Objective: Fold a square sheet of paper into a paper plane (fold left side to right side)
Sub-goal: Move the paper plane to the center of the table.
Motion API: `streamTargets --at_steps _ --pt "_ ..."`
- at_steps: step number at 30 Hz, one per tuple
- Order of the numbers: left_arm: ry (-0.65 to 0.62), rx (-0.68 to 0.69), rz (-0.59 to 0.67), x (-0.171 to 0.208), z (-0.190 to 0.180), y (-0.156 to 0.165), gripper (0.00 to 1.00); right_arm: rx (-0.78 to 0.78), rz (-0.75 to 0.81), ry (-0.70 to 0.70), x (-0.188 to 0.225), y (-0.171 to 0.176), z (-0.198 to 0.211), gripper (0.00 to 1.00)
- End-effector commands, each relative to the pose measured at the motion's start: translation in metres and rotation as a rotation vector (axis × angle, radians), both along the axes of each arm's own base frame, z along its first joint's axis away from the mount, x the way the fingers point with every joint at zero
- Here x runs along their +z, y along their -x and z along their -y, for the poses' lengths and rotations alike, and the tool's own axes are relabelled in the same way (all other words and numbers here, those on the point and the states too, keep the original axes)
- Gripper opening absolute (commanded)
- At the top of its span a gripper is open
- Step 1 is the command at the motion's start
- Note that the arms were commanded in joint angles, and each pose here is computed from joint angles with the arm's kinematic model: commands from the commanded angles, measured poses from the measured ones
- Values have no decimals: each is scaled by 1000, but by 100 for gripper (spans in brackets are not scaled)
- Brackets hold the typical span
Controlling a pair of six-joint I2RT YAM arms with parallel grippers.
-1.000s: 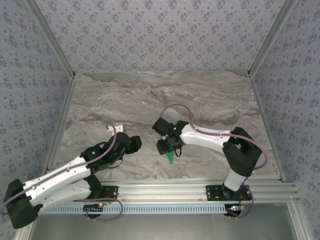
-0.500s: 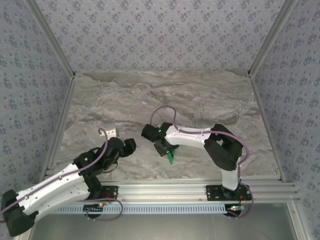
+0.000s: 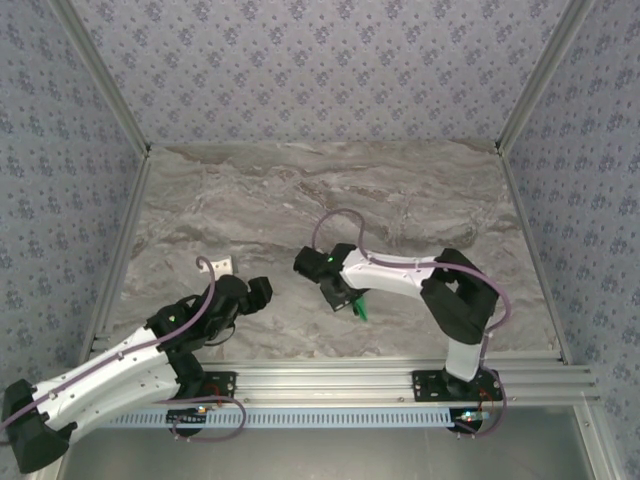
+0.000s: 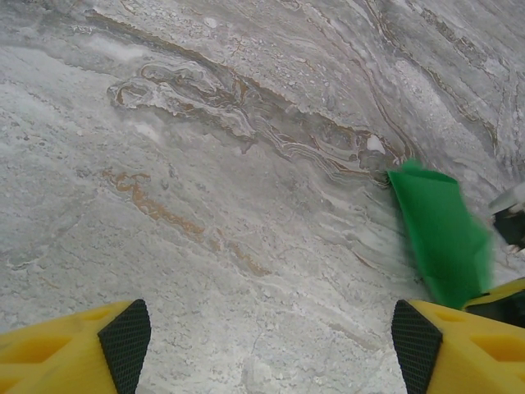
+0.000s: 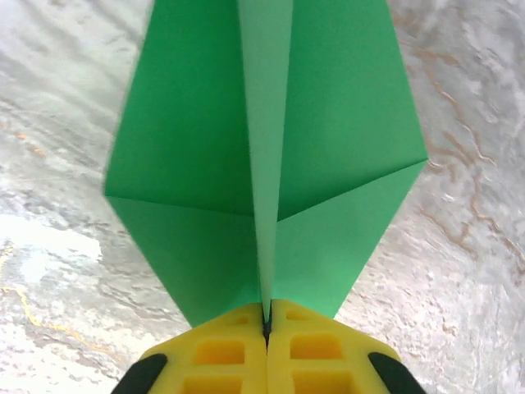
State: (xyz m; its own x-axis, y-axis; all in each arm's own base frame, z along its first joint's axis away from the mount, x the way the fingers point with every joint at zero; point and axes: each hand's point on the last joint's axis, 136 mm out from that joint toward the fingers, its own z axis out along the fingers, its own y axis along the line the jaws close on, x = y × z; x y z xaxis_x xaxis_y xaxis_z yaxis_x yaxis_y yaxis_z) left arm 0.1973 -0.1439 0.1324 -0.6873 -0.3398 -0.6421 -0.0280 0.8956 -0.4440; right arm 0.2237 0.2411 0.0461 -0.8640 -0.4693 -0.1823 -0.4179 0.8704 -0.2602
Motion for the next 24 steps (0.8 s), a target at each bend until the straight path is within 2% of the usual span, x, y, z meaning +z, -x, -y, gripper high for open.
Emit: streamTargets --at_steps 1,7,10,24 --pt "-9 23 9 5 -3 -3 80 -24 6 -54 8 -2 9 2" --pt "-15 12 1 6 1 -5 81 -106 -91 -323 7 -11 8 2" --pt "-19 6 -3 6 4 -6 81 -146 -129 -388 -1 -17 13 3" --pt "-24 -1 -7 6 8 -8 81 -171 -140 -320 -20 -32 35 21"
